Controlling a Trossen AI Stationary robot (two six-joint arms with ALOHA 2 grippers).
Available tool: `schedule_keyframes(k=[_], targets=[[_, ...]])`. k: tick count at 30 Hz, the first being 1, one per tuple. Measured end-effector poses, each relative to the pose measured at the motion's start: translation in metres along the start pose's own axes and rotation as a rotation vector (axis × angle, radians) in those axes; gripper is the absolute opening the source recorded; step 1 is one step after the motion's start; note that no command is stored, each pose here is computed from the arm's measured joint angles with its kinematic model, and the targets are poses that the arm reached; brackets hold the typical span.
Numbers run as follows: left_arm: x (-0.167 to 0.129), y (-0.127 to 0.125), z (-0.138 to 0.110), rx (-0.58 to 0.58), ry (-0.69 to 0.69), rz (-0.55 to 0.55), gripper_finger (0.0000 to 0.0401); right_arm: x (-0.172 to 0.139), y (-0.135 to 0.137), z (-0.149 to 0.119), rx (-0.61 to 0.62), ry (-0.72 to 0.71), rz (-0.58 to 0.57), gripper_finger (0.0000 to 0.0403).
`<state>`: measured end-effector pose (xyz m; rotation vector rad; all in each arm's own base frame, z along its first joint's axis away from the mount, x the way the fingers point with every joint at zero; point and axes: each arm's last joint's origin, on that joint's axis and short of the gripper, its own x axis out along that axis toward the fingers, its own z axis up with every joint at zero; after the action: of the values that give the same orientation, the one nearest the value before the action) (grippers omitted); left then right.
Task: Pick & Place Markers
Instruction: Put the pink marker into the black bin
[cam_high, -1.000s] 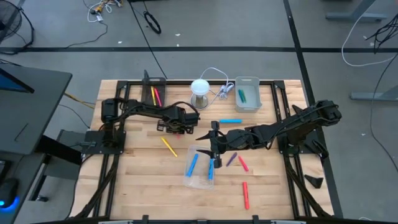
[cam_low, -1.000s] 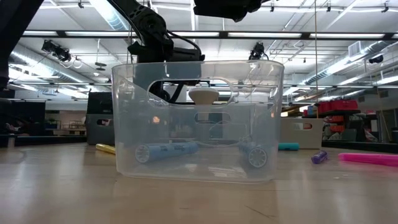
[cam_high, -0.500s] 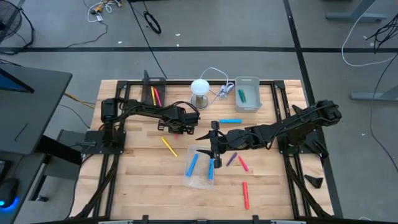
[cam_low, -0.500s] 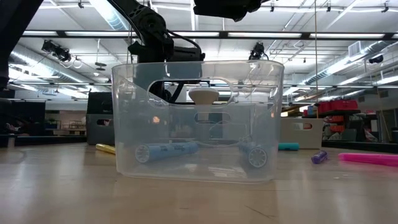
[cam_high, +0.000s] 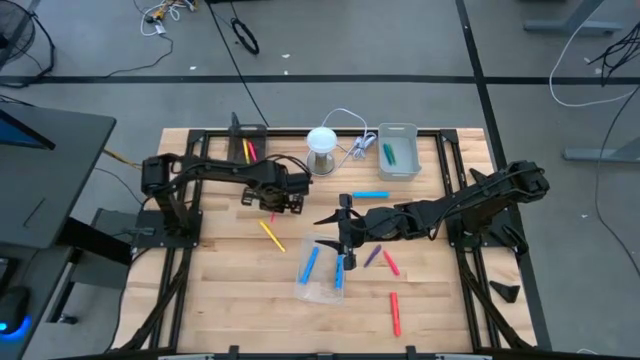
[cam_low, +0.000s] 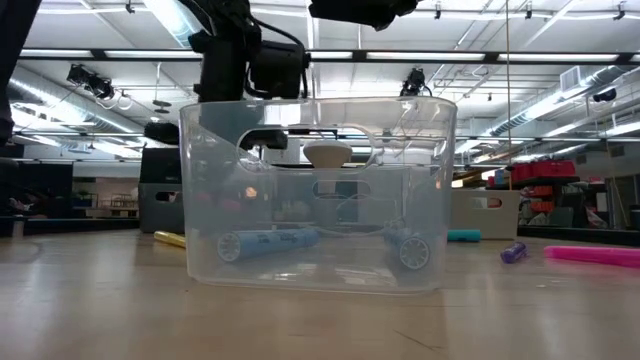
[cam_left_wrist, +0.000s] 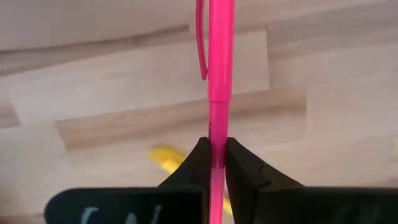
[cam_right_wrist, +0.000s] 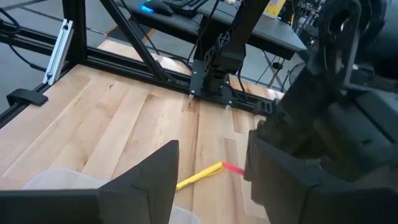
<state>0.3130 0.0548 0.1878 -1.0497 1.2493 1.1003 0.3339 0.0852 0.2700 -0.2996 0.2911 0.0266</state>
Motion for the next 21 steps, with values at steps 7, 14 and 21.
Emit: schedule_keyframes(k=[7, 14, 21], targets=[[-0.024, 0.019, 0.004, -0.011, -0.016, 0.014, 0.0025, 0.000, 0.000, 0.000, -0.003, -0.002, -0.001, 0.0204], [-0.052, 0.040, 0.002, -0.013, -0.034, 0.005, 0.0025, 0.000, 0.000, 0.000, -0.003, -0.003, -0.001, 0.0204], [-0.079, 0.065, -0.006, -0.055, -0.057, 0.007, 0.0025, 0.000, 0.000, 0.001, 0.000, -0.014, -0.004, 0.0204]])
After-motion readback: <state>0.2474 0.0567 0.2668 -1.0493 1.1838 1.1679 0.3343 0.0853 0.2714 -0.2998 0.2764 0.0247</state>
